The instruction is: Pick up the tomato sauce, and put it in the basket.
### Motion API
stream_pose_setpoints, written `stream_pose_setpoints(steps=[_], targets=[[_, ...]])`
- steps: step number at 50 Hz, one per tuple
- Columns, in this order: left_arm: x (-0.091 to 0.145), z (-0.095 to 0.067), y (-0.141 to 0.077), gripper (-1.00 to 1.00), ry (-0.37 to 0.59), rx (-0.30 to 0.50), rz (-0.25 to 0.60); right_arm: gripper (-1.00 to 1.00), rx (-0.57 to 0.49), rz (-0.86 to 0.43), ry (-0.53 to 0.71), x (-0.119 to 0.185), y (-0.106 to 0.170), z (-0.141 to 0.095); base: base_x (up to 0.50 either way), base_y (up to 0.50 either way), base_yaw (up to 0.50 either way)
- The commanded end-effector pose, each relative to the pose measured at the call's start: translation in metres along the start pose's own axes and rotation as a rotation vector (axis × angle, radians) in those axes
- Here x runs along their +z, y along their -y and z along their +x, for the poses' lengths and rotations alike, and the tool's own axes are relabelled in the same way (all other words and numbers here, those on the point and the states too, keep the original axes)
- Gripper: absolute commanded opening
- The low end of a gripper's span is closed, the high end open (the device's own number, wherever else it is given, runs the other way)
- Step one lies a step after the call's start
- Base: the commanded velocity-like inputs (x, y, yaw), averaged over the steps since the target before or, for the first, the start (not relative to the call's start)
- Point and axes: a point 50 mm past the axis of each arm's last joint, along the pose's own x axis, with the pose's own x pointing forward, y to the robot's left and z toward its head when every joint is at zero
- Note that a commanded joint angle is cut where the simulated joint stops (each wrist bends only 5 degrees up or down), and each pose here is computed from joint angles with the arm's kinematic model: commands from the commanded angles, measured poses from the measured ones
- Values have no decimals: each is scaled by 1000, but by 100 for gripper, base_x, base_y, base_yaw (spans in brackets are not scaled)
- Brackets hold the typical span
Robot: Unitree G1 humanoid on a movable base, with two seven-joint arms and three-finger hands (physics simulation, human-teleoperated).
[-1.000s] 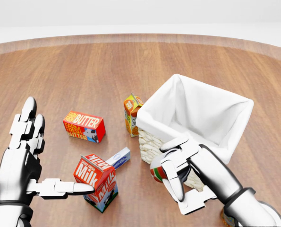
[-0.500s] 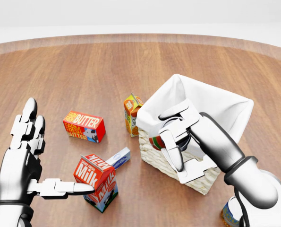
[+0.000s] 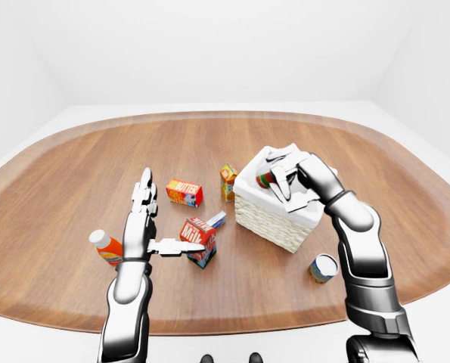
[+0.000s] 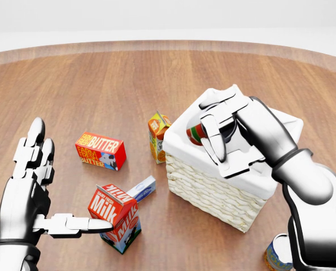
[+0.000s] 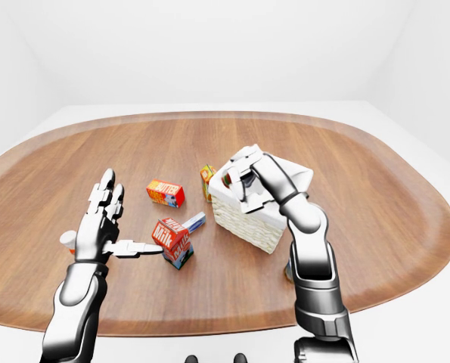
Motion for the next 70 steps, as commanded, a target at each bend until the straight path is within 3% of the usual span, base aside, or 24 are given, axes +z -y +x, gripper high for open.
stream_pose_setpoints(steps=[1, 13, 34, 70], targets=[[0, 0, 0, 100, 0, 1, 0, -100, -68, -6, -41, -8, 20, 14, 0, 0, 0], [-1, 0, 0, 100, -5, 1, 1, -100, -130, 60, -160, -34, 42, 36, 0, 0, 0], [2, -1, 0, 100, 6, 1, 1, -100, -190, 159, -418, -82, 51, 53, 0, 0, 0], [0, 1, -2, 100, 2, 6, 1, -100, -261, 183, -676, -105, 47, 66, 0, 0, 0]])
